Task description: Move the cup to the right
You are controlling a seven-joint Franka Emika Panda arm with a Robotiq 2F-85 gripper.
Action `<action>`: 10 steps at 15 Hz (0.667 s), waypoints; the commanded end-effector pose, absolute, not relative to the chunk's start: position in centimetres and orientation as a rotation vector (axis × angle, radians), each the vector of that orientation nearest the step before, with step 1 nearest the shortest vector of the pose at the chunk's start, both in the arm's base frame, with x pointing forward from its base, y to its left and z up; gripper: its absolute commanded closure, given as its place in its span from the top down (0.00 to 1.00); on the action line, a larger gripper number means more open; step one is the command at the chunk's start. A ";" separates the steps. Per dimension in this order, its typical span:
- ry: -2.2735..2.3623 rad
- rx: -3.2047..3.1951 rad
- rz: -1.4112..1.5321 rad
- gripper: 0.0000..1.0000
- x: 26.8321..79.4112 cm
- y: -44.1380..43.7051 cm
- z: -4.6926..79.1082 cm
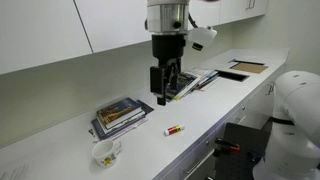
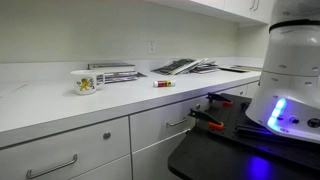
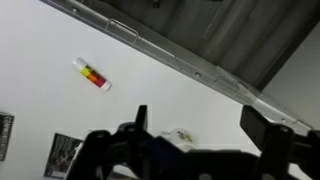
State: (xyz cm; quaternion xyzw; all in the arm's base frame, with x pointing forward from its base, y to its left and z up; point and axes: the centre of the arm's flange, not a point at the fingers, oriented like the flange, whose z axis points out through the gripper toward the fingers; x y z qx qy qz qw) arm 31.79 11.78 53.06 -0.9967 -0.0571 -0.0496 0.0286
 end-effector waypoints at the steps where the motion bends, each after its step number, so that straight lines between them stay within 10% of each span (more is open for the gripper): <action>1: -0.176 -3.076 -0.154 1.00 31.8 11.8 53.1; 10: 0.342 -3.107 -0.236 1.00 39.5 14.5 48.0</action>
